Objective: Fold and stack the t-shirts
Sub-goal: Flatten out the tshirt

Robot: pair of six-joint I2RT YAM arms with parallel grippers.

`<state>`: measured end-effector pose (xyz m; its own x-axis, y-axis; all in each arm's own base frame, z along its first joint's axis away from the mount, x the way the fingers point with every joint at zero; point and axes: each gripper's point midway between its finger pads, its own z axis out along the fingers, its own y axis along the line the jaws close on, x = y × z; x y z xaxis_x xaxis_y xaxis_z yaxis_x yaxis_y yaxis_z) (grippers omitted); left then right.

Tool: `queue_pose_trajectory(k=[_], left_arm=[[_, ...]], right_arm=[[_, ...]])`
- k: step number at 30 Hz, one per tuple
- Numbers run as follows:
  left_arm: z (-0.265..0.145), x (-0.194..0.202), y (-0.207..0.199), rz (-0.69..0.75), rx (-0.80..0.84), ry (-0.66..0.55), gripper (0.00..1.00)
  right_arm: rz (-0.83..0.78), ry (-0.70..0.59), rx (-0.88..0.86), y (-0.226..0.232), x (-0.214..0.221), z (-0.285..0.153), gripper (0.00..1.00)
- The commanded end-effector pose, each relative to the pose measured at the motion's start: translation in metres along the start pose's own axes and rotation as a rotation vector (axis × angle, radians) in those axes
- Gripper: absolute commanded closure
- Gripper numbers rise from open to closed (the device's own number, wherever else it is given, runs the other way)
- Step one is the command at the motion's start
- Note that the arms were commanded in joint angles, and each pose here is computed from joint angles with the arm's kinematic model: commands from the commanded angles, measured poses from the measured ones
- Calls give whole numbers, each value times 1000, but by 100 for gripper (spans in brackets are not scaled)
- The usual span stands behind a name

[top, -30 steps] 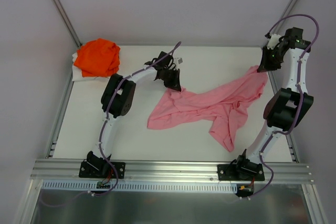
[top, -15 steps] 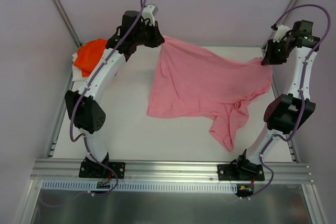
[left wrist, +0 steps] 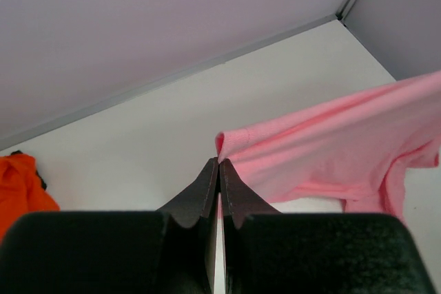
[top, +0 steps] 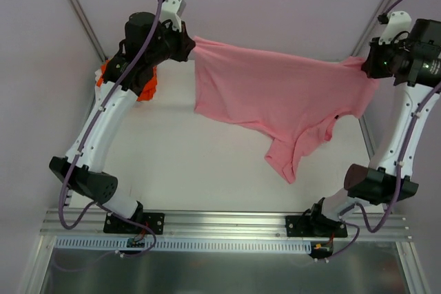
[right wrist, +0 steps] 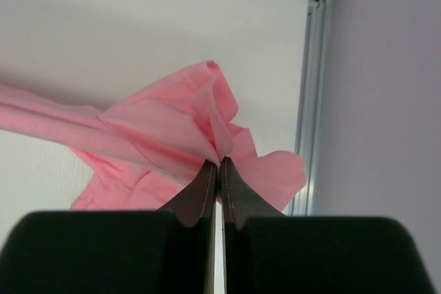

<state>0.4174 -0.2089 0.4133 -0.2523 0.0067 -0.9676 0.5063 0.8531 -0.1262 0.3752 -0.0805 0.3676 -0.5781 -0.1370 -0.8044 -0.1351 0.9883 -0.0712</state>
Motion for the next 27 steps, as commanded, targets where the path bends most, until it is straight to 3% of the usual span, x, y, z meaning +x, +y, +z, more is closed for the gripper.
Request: queue_pose_trajectory(k=[1,7,12,21,27], left_arm=[[-59,-45,8,93,-97,-136,100],[-141,-83,11,164,-198,-269,100],[-206,-94,1,154,-205,-348,100],[-288,-73,-27,100,-123,-373,100],[-325,-71,-32,72,-127,-417,100]], right_arm=[[-86,-186,155,-6,-32,-72,100],[-111,-327,295,4,-37,-147,100],[-115,-360,376,16,-20,-199,100],[-132,-429,511,50,30,-295,100],[-116,-501,596,50,33,-326,100]])
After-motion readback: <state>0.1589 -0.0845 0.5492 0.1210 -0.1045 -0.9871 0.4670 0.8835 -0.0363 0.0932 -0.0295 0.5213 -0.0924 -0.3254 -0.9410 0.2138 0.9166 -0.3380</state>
